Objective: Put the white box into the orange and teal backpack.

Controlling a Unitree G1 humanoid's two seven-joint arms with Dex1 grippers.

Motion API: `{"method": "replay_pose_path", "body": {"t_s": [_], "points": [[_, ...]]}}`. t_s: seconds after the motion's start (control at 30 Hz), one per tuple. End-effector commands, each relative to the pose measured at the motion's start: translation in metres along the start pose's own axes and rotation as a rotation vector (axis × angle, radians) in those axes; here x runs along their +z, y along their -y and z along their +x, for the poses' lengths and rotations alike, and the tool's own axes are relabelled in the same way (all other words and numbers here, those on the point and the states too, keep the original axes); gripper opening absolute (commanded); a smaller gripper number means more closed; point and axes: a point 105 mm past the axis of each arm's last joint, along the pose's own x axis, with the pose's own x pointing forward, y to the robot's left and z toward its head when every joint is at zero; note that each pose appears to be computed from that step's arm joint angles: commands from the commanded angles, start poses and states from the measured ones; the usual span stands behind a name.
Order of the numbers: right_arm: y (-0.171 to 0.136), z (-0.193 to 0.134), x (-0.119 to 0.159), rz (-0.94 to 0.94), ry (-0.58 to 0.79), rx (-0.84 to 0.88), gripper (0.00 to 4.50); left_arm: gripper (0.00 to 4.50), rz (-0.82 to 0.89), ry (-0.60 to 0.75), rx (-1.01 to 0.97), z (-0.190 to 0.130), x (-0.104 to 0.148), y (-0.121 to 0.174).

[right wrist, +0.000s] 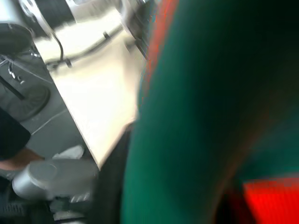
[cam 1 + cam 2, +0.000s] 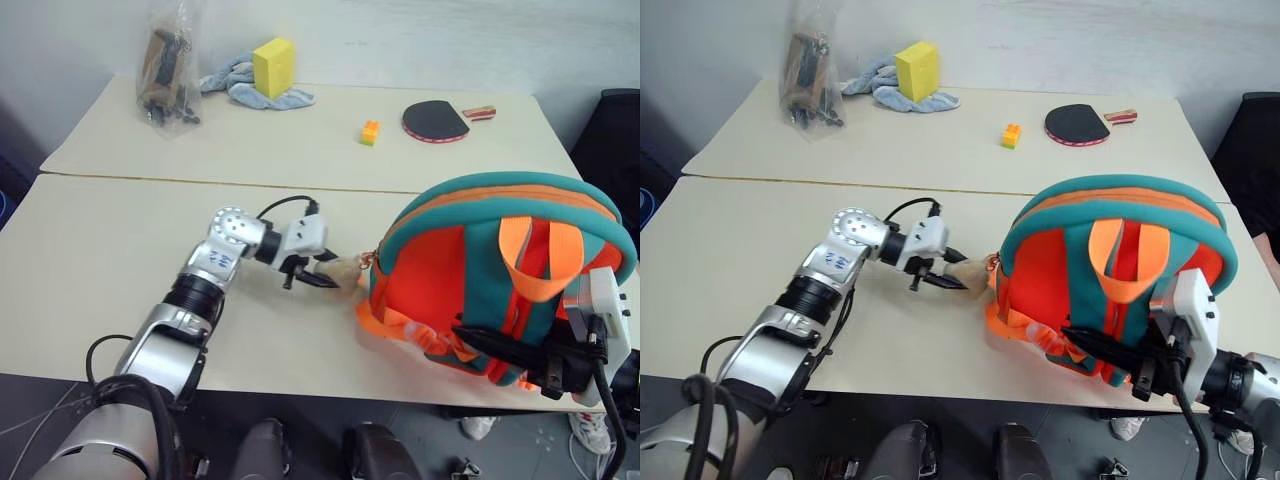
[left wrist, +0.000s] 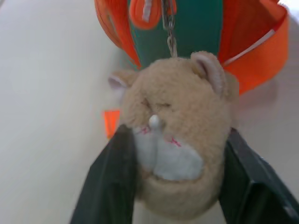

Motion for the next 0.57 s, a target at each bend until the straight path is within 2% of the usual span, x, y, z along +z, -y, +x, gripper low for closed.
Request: {"method": "replay_pose_path", "body": {"t_s": [0.03,0.13,0.23,0.33,0.4,0.47,0.57], "points": [[0.016,-0.036,0.012,-0.011,0.013,-0.063,2.32,3.43,-0.079,0.053,0.033,-0.038,0.007,0.006],[0.027,-0.078,0.015,-0.016,-0.033,-0.14,3.4,4.39,-0.165,0.086,0.059,-0.077,0.009,0.017],[0.035,-0.125,0.016,0.039,-0.081,-0.204,4.46,4.5,-0.276,0.135,0.041,-0.118,0.018,0.032],[0.051,-0.164,0.03,0.05,-0.055,-0.32,4.46,4.5,-0.332,0.201,0.101,-0.155,0.036,0.036],[0.059,-0.178,0.039,0.048,-0.017,-0.359,4.46,4.5,-0.333,0.24,0.165,-0.168,0.043,0.033],[0.065,-0.18,0.042,0.038,0.033,-0.378,4.46,4.5,-0.325,0.25,0.215,-0.169,0.041,0.03],[0.077,-0.174,0.039,0.042,0.101,-0.414,4.46,4.5,-0.294,0.212,0.278,-0.15,0.024,0.027]]}}
